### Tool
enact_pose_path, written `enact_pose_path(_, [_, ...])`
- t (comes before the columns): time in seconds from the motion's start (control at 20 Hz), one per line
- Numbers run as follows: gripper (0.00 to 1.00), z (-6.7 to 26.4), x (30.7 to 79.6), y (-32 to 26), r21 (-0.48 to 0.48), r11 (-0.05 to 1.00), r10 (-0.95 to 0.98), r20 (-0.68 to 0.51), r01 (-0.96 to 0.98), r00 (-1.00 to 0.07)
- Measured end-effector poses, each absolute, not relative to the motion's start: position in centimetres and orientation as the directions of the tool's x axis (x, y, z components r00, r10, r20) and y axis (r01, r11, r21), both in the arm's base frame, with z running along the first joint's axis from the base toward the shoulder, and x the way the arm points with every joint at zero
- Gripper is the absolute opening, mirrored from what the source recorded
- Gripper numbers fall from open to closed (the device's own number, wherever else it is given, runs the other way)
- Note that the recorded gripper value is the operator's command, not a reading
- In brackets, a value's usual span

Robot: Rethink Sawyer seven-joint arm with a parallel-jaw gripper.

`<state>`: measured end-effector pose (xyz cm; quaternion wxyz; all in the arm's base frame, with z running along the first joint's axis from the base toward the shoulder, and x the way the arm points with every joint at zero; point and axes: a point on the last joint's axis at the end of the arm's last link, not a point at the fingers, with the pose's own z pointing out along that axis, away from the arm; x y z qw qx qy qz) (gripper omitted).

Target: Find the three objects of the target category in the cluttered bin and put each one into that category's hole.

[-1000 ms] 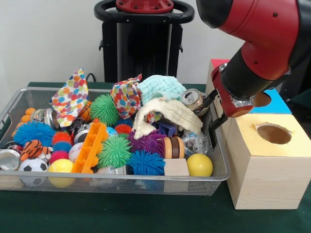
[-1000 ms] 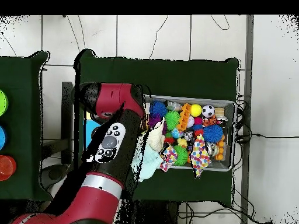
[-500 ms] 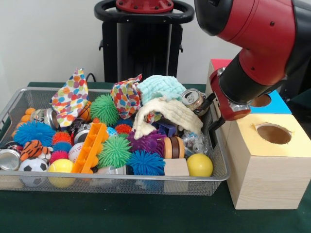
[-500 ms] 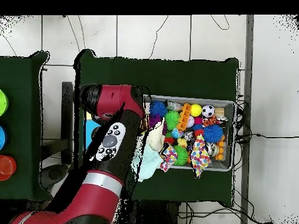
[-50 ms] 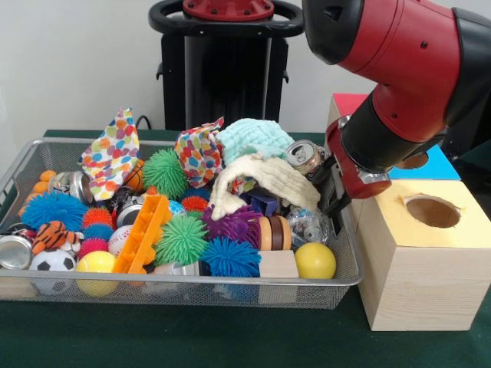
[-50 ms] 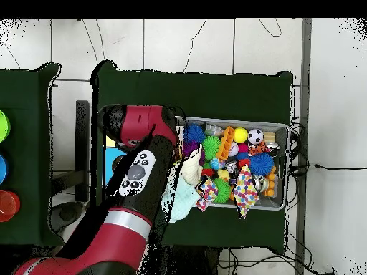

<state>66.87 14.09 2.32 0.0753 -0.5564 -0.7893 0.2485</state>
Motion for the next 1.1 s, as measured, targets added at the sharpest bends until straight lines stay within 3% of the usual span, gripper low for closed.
enact_pose_path(0.55, [1.0,1.5,67.7,13.4,-0.416,0.274,0.906,-0.19,0.867,-0.378])
enact_pose_path(0.9, [1.0,-1.6,67.9,12.3,-0.36,0.299,0.891,-0.227,0.884,-0.394])
enact_pose_path(1.1, [1.0,-1.2,68.3,12.4,-0.348,0.301,0.891,-0.23,0.888,-0.392])
